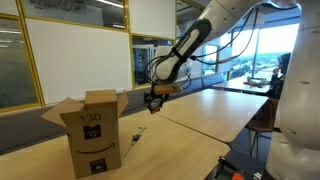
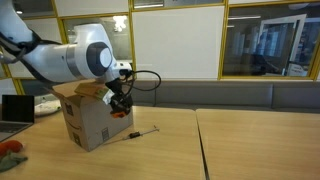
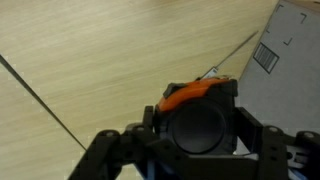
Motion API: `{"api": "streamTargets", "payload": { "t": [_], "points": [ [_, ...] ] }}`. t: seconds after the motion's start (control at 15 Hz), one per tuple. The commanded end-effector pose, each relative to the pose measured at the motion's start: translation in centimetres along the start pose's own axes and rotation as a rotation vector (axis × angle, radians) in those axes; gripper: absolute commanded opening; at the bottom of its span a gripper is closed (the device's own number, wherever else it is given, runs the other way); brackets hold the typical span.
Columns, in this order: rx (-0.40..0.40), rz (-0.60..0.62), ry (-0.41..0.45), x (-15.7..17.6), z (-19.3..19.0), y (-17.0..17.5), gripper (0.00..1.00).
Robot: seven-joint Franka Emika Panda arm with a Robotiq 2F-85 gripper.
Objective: Put the objects on the table in the box
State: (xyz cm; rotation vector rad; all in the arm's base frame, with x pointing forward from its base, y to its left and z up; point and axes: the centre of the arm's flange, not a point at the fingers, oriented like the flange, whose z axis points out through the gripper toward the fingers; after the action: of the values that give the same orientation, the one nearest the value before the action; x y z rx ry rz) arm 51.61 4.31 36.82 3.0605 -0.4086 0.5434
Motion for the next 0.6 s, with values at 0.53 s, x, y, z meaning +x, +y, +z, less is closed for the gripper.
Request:
{"api": "streamTargets", "payload": {
  "t": [0.53],
  "points": [
    [0.005,-0.039,0.297,2.9,-13.7,-10.1,0.55]
  ]
}}
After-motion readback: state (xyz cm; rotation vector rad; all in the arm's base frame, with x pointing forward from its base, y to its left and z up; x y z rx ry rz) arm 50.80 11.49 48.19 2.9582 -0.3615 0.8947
